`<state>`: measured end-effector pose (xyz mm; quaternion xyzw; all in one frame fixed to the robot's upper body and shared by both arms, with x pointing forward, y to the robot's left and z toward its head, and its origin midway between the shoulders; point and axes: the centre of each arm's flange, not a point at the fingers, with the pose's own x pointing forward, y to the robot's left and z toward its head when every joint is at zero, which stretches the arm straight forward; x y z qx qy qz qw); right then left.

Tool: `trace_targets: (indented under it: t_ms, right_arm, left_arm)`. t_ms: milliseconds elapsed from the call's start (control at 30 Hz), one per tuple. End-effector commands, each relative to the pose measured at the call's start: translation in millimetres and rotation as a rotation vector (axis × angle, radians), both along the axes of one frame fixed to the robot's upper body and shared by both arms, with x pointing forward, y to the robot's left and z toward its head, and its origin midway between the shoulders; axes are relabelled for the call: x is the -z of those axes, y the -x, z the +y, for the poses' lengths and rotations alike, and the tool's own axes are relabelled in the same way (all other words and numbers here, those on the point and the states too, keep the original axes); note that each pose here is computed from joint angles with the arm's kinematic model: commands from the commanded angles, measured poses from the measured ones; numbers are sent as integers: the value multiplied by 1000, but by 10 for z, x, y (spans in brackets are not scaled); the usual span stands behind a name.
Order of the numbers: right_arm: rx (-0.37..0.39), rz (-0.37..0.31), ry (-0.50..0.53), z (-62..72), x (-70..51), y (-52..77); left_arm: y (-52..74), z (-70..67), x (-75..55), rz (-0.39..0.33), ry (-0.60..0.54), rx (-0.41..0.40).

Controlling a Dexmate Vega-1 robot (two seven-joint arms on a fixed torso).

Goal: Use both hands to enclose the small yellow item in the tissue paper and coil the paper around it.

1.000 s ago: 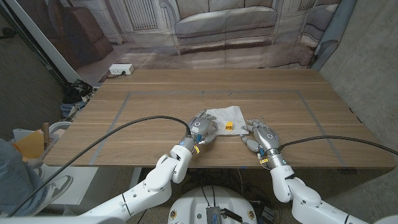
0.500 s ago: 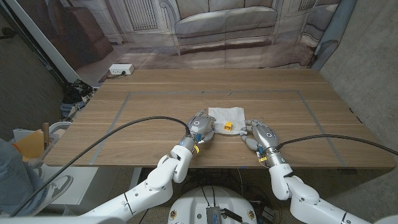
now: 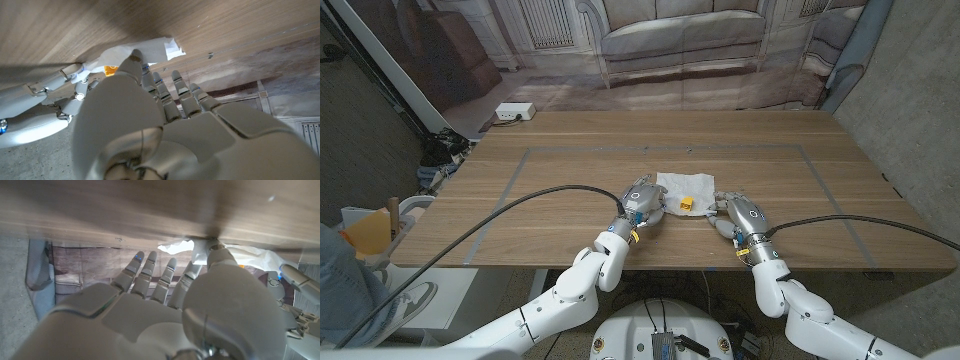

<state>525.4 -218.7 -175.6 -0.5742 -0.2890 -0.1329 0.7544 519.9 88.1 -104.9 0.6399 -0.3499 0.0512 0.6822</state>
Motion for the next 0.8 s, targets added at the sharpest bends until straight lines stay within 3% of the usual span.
trace_targets:
  t_ms: [33, 600, 800]
  right_arm:
    - [-6, 22, -37, 10, -117, 5]
    - [-59, -8, -84, -42, -359, 39]
    - [-66, 1, -83, -38, -447, 17]
  left_arm:
    - [-24, -8, -88, 22, 16, 18]
    - [-77, 62, -224, 74, 149, 121]
    - [-95, 97, -266, 74, 191, 121]
